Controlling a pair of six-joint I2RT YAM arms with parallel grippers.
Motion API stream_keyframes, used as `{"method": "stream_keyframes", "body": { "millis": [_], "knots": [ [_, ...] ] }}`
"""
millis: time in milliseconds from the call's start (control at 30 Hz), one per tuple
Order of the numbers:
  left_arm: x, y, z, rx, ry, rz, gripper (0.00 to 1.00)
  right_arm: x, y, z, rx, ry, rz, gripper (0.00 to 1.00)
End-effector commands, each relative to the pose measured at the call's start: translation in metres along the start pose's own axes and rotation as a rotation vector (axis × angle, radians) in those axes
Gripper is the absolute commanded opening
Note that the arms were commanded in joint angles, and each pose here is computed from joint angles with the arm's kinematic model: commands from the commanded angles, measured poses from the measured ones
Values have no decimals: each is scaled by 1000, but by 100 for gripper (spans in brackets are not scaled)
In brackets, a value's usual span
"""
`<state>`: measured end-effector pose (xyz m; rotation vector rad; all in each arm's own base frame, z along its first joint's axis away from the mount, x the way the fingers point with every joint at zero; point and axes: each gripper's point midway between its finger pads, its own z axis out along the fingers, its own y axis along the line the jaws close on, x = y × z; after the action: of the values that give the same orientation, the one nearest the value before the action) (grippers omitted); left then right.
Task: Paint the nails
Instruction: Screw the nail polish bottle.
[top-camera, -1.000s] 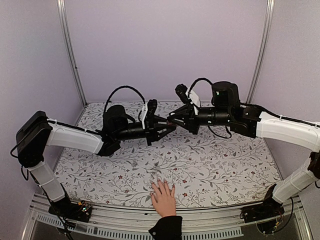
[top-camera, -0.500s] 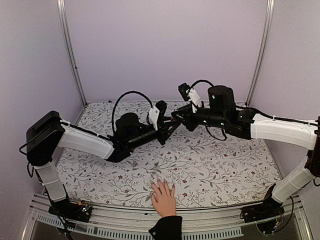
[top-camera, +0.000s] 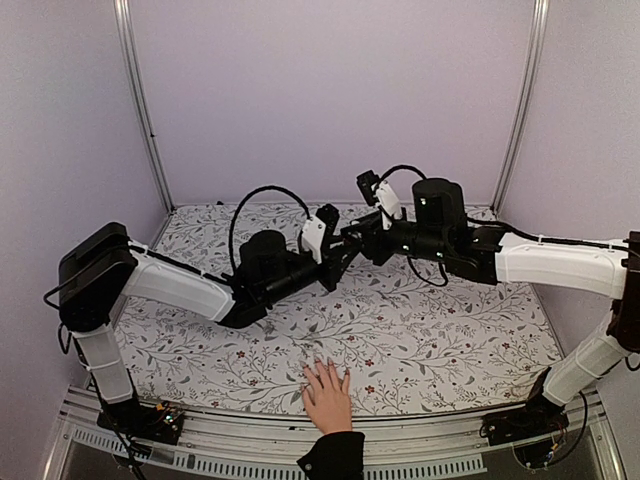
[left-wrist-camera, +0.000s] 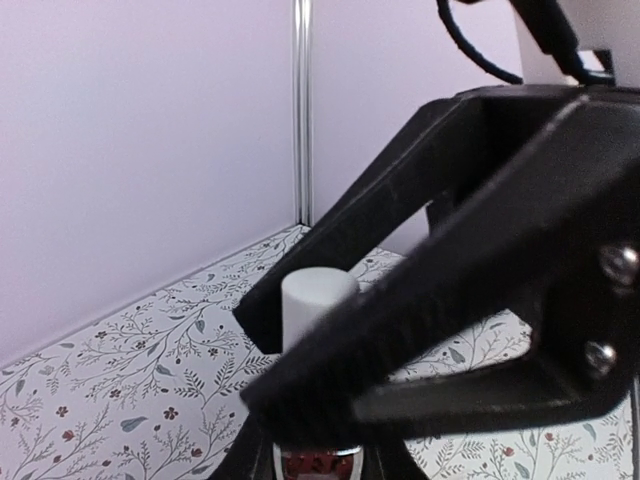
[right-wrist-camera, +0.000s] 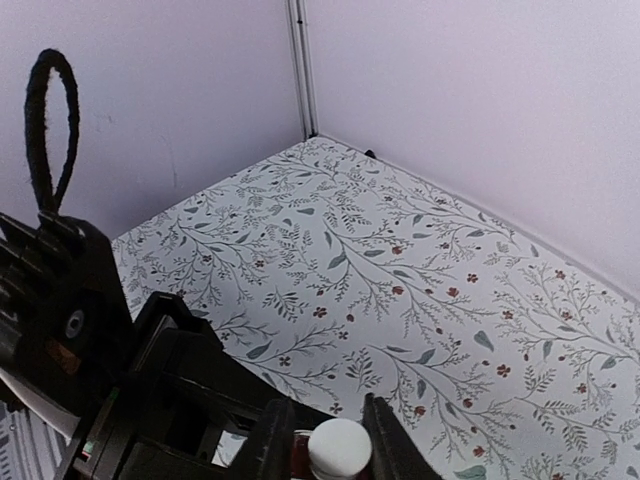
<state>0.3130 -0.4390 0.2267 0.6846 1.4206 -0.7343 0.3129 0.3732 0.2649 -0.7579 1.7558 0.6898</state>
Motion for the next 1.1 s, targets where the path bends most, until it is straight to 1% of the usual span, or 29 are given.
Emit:
{"method": "stream_keyframes", "body": {
  "millis": [0,33,67,100,200,333,467,567,767,967,1033,1067],
  "knots": [
    [-22,-5,-10,73,-46,12,0,-13,38,-15,-151,-45,-50,36],
    [-23,-6,-13,89,-44,12,0,-14,39,-18,-158,-48,-51,41],
    [-23,-6,-15,104,-44,13,0,-16,40,-21,-161,-55,-76,44],
    [-23,-6,-19,120,-41,14,0,-17,40,-25,-162,-61,-89,48],
    [-24,-12,-27,189,-45,20,0,-20,42,-34,-170,-70,-114,56],
    [-25,-26,-40,330,-48,24,0,-17,51,-45,-224,-66,-147,61],
    [-31,-49,-61,554,-75,9,0,-14,65,-56,-310,-59,-188,61],
    [-35,-63,-75,699,-85,-5,0,-14,79,-66,-395,-60,-213,60],
    [-37,-79,-88,847,-83,-16,0,-14,99,-79,-524,-66,-277,52],
    [-39,-85,-91,900,-84,-33,0,-10,110,-79,-606,-53,-295,37],
    [-39,-84,-90,899,-84,-35,0,-9,112,-77,-616,-51,-298,34],
    [-40,-84,-90,900,-86,-34,0,-4,112,-76,-620,-26,-290,33]
  ]
}}
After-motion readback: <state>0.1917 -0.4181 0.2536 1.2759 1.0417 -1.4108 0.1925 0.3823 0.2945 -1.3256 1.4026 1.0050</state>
